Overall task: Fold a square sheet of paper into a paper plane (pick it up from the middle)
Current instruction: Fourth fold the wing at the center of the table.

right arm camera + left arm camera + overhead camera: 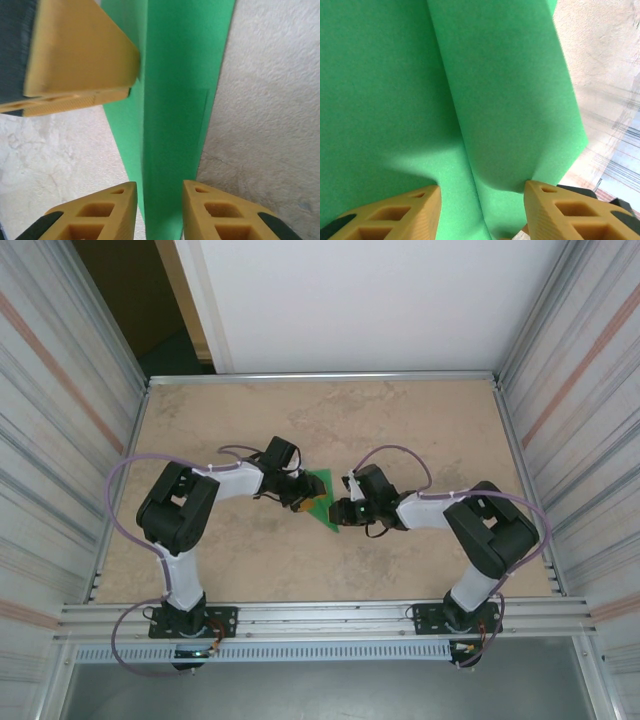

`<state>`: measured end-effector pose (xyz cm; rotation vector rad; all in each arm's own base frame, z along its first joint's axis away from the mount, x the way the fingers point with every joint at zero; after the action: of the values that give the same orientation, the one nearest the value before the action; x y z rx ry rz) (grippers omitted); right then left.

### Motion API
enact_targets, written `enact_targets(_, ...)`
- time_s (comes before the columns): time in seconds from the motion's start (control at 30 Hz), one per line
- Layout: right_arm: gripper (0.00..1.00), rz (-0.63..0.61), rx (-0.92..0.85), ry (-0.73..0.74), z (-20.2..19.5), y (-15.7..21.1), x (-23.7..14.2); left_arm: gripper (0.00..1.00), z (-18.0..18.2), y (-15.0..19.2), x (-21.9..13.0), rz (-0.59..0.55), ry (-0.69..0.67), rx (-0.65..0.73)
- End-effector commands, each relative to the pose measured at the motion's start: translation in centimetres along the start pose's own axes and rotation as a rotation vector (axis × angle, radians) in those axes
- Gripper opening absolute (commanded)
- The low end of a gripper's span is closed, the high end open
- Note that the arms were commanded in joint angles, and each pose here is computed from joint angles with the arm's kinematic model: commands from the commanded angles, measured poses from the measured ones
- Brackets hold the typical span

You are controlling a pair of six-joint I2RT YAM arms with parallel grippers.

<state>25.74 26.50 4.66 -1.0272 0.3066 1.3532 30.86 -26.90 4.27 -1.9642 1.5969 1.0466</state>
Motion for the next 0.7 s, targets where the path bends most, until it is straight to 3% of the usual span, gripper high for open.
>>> enact_targets(0.0, 0.26, -0.007, 0.002, -0.005, 0.54, -0.68, 0.41, 0.49, 10.50, 2.64, 2.54, 0.060, -0.373, -0.180)
enact_targets(0.67, 0.14, 0.006, 0.016, -0.034, 0.09, -0.48, 1.06, 0.50, 10.49, 2.89, 2.80, 0.080, -0.366, -0.185)
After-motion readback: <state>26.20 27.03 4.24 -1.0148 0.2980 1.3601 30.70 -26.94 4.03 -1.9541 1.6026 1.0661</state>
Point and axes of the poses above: each hand's point on the last joint's axis, 136 mm out from that joint toward the fingers, its own x axis out along the fingers, its own z axis along the line the jaws close on, y = z × x, the point moved 3 cm from there along -x, back along the fingers, and after that the axes turned 6 degrees about -x, right-handed, at the moved point
